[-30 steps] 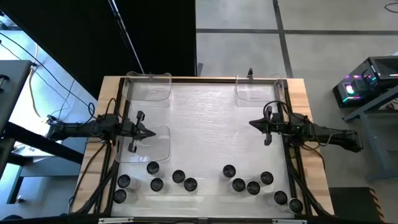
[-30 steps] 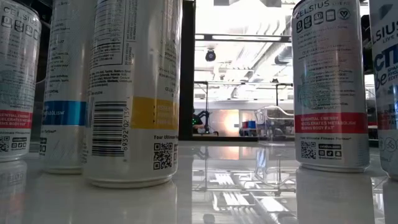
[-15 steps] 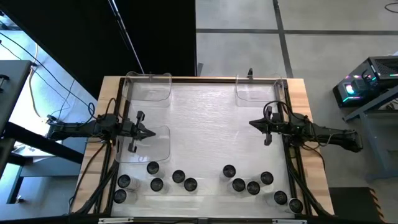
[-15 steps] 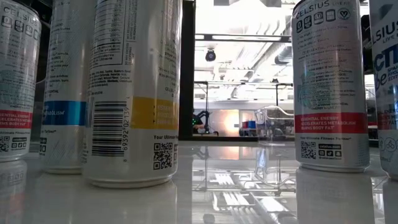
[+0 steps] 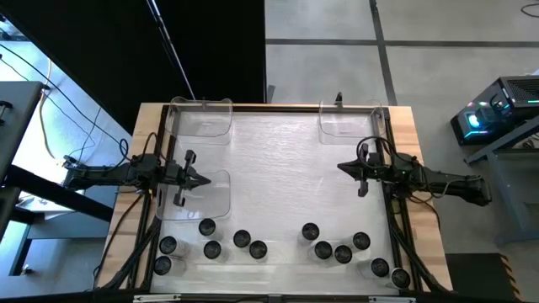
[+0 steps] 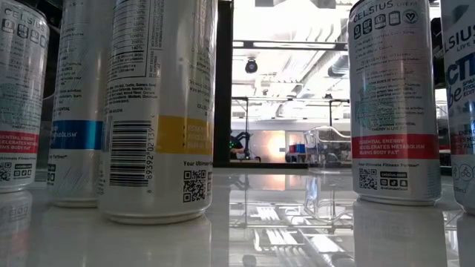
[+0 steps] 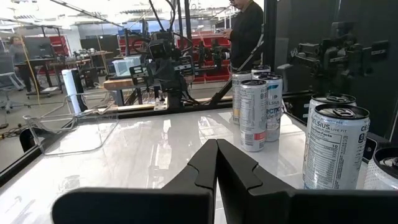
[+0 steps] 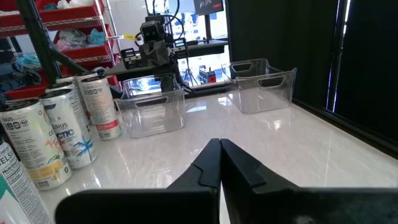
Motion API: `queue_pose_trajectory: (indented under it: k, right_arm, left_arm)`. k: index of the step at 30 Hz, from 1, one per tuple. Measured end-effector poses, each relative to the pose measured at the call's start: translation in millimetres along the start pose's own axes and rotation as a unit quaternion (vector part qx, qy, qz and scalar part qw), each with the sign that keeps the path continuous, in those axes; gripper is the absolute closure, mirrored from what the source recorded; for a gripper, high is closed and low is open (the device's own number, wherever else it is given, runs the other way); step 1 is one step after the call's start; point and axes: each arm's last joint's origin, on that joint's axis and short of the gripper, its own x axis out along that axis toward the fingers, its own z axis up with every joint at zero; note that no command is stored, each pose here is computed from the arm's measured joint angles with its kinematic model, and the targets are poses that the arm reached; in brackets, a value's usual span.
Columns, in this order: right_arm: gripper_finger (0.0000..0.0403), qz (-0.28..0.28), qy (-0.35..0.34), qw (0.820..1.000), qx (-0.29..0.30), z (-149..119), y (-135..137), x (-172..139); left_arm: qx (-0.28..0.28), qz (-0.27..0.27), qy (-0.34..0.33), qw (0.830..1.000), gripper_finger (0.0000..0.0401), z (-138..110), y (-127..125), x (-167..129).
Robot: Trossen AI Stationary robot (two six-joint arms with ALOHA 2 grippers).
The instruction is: Sort soda cans
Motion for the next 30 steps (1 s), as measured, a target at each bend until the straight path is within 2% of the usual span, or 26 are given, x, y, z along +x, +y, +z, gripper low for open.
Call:
queue_pose_trajectory:
  k: [12,15,18,21,24,26,28,30]
  right_arm:
    - [0.0403,0.0,0.0,1.0,0.0,-0.1,0.0,0.0]
    - [0.0403,0.0,0.0,1.0,0.0,-0.1,0.0,0.0]
    - [0.0403,0.0,0.0,1.0,0.0,0.0,0.0,0.0]
    - [0.0403,0.0,0.0,1.0,0.0,0.0,0.0,0.0]
    - [0.0403,0.0,0.0,1.0,0.0,0.0,0.0,0.0]
    - [0.0403,0.0,0.0,1.0,0.0,-0.1,0.0,0.0]
    - [0.0403,0.0,0.0,1.0,0.0,-0.1,0.0,0.0]
    - [0.0403,0.0,0.0,1.0,0.0,-0.1,0.0,0.0]
  left_arm:
    - [-0.003,0.0,0.0,1.0,0.0401,0.0,0.0,0.0]
    - [-0.038,-0.001,-0.007,0.999,0.0401,1.2,0.0,0.0]
    - [-0.068,0.007,-0.074,0.995,0.0401,14.3,1.5,-0.6]
    - [-0.106,0.0,-0.162,0.981,0.0401,31.0,2.4,-4.5]
    - [-0.095,-0.014,-0.252,0.963,0.0401,47.5,2.4,-11.8]
    - [-0.057,-0.041,-0.301,0.951,0.0401,56.7,0.6,-17.0]
    - [-0.03,-0.067,-0.311,0.947,0.0401,67.8,-0.7,-19.0]
    - [-0.041,-0.062,-0.267,0.961,0.0401,79.5,0.5,-14.4]
